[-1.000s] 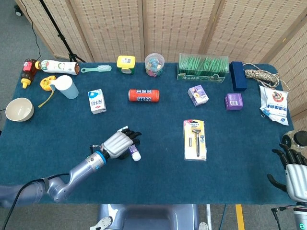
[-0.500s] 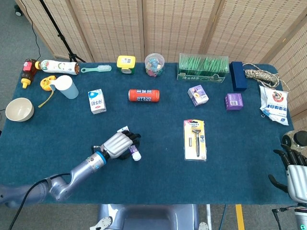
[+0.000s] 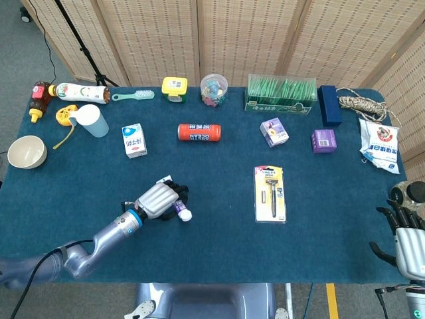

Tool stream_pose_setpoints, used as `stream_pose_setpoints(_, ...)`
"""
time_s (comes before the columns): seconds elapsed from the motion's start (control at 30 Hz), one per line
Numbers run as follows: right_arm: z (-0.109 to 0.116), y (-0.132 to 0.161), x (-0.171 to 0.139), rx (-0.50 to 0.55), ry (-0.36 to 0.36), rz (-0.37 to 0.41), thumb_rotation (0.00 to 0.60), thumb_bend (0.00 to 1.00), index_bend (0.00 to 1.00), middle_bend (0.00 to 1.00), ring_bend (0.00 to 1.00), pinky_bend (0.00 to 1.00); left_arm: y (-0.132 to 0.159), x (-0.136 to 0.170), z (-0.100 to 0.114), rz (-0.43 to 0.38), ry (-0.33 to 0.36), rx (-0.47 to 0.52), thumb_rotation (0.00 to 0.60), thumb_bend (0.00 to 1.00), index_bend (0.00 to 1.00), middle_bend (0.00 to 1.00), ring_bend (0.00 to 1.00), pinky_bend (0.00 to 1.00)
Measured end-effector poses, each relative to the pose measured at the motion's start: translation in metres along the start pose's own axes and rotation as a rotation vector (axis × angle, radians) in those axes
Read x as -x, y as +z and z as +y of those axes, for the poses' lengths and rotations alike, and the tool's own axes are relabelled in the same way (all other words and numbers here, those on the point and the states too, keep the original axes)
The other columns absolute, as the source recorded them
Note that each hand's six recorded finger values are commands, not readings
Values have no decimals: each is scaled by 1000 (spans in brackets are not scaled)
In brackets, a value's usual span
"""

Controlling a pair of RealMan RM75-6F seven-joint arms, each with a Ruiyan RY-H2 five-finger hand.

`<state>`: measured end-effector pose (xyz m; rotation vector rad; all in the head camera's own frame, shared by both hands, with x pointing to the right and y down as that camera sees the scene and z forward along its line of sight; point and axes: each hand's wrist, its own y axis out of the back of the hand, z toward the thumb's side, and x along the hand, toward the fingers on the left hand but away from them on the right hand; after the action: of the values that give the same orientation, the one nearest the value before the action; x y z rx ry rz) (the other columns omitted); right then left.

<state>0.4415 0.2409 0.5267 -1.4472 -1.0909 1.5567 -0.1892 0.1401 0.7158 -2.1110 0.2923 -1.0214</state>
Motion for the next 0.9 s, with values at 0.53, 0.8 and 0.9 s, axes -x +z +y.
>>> stream_pose_setpoints(0.53,-1,0,0,5,1,2,600,220,242,149,181,226,-10,5,2,33,1,13,600,345,371,240,243,255)
stream_pose_setpoints(0.8,1,-2,-1,4,-3,-4,600,220,242,149,182,225,-8,-1,7,33,11,25,600,345,337,208,214,240)
stream_pose_setpoints(0.9,1,-3,-2,5,-4,-7,600,220,242,149,181,225,-6,-3,7,27,-1,15,600,345,333,200,205,232)
